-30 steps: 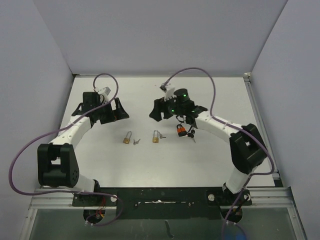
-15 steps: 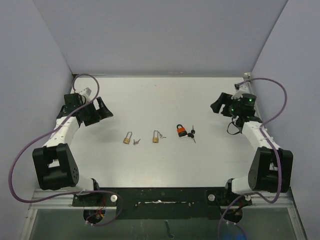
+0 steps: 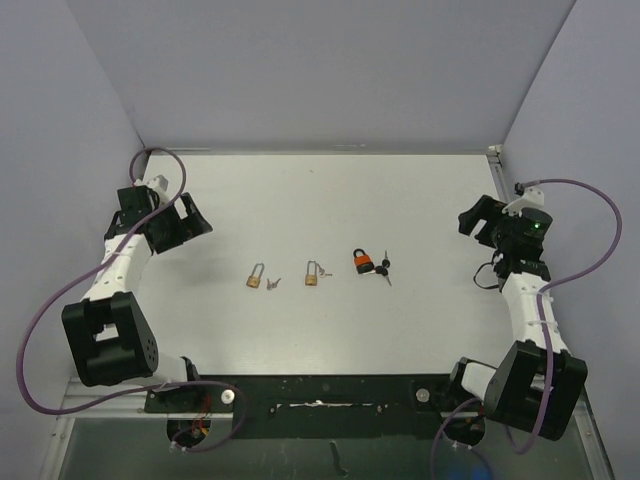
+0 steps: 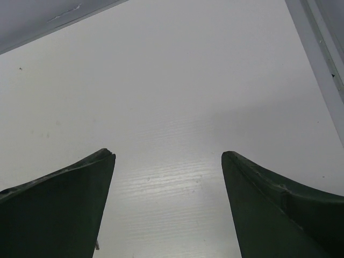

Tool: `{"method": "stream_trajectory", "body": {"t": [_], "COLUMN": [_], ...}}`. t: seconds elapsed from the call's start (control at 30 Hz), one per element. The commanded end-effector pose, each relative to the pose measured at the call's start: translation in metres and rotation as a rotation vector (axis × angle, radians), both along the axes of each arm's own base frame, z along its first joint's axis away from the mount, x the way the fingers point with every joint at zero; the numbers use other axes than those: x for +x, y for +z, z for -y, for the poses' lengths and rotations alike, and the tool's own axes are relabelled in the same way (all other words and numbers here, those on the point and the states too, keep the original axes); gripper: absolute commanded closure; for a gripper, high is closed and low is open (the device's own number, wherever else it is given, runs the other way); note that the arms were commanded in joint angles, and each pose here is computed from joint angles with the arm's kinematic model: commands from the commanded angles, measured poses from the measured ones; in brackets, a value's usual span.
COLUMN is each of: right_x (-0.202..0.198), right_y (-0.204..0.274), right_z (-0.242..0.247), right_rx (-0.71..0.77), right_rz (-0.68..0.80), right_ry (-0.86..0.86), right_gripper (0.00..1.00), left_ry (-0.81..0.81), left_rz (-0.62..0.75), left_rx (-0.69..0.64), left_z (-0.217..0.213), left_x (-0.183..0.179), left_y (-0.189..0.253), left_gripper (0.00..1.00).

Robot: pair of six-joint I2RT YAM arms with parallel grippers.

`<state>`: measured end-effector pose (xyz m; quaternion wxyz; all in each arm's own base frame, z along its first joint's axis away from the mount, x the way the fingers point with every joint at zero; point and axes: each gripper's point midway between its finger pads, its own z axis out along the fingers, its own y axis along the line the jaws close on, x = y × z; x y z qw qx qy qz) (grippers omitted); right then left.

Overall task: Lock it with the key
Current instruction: Reset both arms

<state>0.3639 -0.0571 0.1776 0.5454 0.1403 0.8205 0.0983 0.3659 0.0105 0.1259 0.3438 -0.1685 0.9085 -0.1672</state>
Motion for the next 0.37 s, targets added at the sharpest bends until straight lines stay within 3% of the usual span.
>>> {"method": "stream_trajectory", "body": {"t": [0.0, 0.2, 0.33], "right_x": [-0.0015, -0.0017, -0.0018], "right_y": [0.018, 0.0172, 0.0161], "right_z": [0.0079, 0.0075, 0.0083], "right_rx": [-0.064, -0.067, -0.069], "right_rz": [0.067, 0.071, 0.066], "right_ry": [-0.022, -0.018, -0.022], "right_gripper": [0.17, 0.14, 0.04], "left_ry": [-0.018, -0.032, -0.043], "left_rz": [0.104, 0.12, 0.134], "left_rx": [0.034, 0.038, 0.029], "left_z": [-0.0017, 0.0004, 0.0032], "left_x": [0.0039, -0.0006, -0.0005], "left_y": [0.0299, 0.032, 0.0329], "left_gripper": [0.02, 0.02, 0.02]}}
